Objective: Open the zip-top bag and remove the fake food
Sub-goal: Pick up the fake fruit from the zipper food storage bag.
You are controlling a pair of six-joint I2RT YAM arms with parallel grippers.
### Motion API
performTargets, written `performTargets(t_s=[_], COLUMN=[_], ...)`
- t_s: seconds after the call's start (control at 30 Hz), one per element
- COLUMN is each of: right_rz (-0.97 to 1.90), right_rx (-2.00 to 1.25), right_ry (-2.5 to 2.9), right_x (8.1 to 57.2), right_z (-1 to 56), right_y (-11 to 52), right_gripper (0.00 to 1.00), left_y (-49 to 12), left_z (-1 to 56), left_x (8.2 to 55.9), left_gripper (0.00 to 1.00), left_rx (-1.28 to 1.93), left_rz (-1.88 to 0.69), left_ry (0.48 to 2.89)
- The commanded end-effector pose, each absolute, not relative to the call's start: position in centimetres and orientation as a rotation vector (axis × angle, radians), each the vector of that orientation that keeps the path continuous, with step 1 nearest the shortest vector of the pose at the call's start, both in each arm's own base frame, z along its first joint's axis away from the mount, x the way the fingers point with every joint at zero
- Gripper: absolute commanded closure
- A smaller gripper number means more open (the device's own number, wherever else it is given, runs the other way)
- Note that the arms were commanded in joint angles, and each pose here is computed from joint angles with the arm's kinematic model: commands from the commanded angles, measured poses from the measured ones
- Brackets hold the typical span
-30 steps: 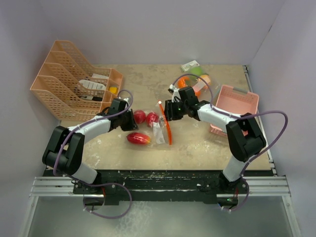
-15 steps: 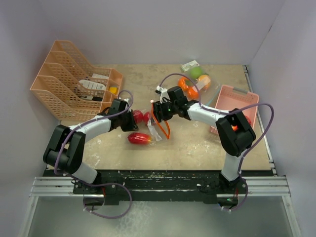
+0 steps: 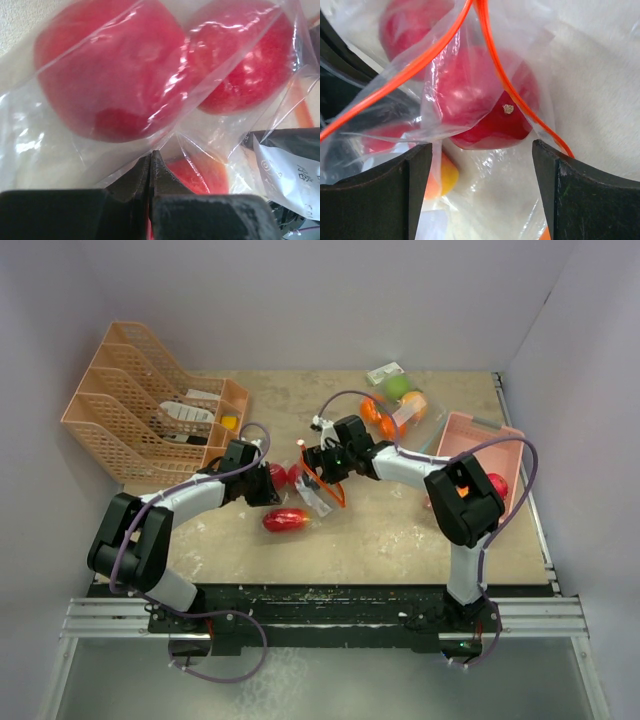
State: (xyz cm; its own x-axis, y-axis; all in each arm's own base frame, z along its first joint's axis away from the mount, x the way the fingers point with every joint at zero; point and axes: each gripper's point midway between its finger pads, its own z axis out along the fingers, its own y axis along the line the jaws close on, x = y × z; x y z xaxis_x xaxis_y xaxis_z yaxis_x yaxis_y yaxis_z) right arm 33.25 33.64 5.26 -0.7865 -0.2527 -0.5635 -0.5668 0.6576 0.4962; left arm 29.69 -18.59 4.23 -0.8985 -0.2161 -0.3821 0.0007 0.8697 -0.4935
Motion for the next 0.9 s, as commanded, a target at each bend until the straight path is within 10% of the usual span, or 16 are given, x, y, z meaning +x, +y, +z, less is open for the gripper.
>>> performTargets(t_s=[0.0,0.87], right_rz=[0.938,0.898], right_rx=[-0.668,-0.770], right_ry=[2.222,2.356], right_x=[36.4,36.1], right_z=[10.6,4.9], right_y=[35.7,38.6], right_gripper=[0.16,0.16], left_y=[-19.3,-19.4], left_z=[5.8,6.5], left_x=[30.5,30.4], left_gripper=[1.00,1.00], left_rx=[-0.127,-0.119], left_rz=[-0.738,-0.749], left_ry=[2.555,2.549])
